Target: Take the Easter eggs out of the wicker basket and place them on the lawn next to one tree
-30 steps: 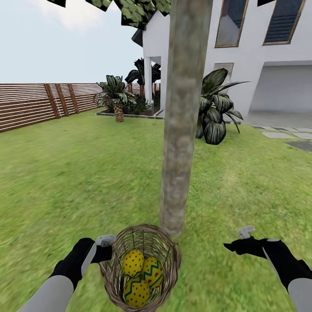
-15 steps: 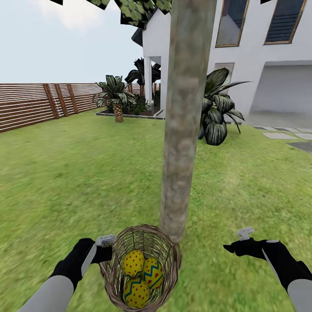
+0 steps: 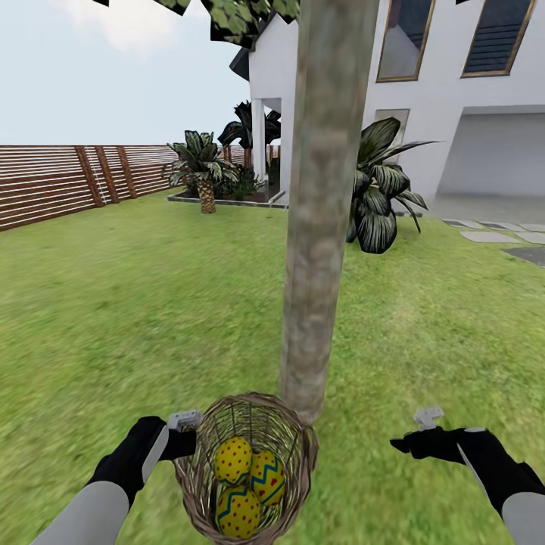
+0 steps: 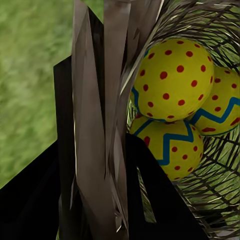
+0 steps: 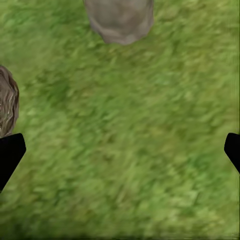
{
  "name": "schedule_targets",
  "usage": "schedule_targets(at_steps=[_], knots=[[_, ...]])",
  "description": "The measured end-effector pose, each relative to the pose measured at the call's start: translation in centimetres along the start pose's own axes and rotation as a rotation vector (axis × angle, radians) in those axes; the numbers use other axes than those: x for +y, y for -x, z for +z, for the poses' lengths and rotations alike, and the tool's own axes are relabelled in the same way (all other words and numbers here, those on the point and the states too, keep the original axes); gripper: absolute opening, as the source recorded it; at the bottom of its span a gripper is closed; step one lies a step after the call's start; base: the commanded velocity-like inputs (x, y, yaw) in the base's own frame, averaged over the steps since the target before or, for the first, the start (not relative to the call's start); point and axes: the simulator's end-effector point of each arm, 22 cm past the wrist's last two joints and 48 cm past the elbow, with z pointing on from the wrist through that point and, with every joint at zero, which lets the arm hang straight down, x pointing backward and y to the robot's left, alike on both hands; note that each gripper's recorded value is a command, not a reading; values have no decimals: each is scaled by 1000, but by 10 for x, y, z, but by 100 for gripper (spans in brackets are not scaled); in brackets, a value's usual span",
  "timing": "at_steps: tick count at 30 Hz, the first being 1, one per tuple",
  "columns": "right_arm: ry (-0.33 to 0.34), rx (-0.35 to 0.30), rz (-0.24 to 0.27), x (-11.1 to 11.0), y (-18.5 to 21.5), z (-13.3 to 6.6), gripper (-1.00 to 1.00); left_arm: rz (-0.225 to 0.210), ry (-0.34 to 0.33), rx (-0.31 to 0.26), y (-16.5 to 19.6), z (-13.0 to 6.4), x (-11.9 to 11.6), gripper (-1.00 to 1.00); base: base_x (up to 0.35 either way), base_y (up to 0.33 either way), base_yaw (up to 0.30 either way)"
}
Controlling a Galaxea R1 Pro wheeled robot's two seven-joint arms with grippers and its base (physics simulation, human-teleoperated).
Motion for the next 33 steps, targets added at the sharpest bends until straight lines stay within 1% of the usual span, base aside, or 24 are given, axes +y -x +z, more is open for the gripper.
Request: schedule_targets(at_steps=[33], knots=[[3, 3, 2, -3, -26, 41, 100, 0, 0, -2, -11, 44, 6, -100, 0, 0, 0]])
